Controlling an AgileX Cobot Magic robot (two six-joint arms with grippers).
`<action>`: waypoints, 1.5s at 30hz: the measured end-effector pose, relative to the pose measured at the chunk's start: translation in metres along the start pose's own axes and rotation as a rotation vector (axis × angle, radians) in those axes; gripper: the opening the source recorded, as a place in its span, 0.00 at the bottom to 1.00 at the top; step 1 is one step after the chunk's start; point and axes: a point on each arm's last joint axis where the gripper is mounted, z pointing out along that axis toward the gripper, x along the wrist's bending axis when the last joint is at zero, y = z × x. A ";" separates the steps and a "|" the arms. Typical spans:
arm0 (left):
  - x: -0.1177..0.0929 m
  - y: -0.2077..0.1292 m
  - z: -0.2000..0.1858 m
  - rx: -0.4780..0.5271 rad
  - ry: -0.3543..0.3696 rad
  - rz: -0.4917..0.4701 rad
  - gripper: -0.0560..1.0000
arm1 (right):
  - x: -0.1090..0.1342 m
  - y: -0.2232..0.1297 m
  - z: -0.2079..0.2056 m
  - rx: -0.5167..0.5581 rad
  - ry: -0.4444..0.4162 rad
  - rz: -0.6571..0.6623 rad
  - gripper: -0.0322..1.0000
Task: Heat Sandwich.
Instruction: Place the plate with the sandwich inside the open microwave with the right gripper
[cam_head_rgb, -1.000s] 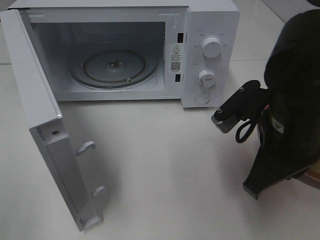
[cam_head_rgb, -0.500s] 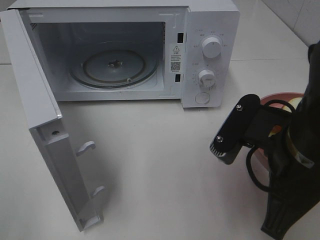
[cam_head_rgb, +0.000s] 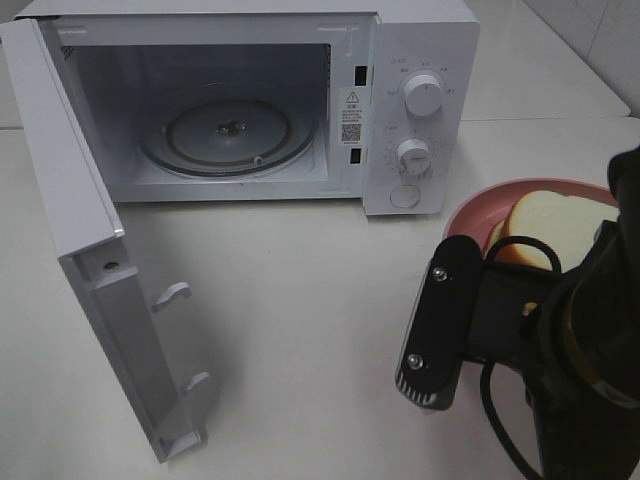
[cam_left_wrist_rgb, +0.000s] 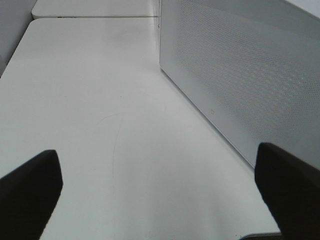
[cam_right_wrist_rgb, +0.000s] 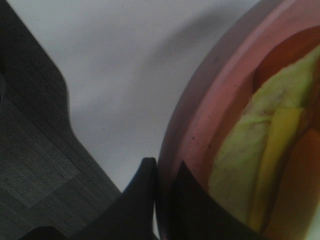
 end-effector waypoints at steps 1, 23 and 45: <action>0.000 0.000 0.000 0.000 0.000 0.000 0.99 | 0.001 0.000 -0.001 -0.004 -0.002 -0.018 0.08; 0.000 0.000 0.000 0.000 0.000 0.000 0.99 | 0.010 0.013 -0.004 -0.153 0.011 -0.350 0.09; 0.000 0.000 0.000 0.000 0.000 0.000 0.99 | 0.013 0.024 -0.007 -0.289 -0.012 -0.615 0.09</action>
